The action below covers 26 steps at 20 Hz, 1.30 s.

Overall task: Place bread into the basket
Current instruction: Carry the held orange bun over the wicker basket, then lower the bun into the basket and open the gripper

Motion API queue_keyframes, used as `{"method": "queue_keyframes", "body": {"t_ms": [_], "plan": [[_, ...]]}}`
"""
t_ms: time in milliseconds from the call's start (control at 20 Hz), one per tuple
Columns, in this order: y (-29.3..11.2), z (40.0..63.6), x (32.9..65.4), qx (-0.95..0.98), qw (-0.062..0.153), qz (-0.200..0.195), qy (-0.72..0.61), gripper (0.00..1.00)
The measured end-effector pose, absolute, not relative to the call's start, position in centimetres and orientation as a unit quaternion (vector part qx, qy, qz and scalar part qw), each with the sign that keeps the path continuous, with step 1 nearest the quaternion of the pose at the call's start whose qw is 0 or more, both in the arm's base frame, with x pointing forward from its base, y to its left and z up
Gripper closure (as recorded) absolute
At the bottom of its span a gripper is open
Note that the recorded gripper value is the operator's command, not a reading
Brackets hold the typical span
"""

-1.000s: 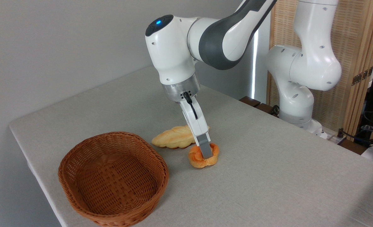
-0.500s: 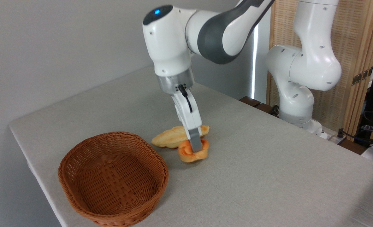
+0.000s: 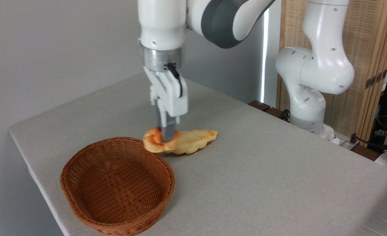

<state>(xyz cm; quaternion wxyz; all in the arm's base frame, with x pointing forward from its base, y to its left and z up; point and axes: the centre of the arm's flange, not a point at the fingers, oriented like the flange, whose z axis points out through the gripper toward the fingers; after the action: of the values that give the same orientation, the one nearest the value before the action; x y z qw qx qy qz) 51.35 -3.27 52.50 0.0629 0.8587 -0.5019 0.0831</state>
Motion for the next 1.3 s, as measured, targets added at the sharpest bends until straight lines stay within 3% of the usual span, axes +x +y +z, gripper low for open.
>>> {"method": "queue_keyframes", "body": {"t_ms": [150, 400, 600, 700, 800, 1050, 1300], "plan": [[-3.2, 53.0, 54.2, 0.863, 0.081, 0.103, -0.488, 0.76], [-3.1, 50.6, 57.7, 0.867, 0.093, 0.092, -0.481, 0.75], [-2.6, 47.7, 59.8, 0.873, 0.079, 0.103, -0.470, 0.75], [-2.5, 47.0, 60.2, 0.874, 0.079, 0.103, -0.469, 0.65], [-2.5, 47.0, 60.3, 0.874, 0.078, 0.103, -0.469, 0.42], [-2.1, 47.0, 60.3, 0.868, 0.046, 0.085, -0.486, 0.29], [-2.0, 46.9, 60.3, 0.868, 0.041, 0.083, -0.489, 0.20]]}}
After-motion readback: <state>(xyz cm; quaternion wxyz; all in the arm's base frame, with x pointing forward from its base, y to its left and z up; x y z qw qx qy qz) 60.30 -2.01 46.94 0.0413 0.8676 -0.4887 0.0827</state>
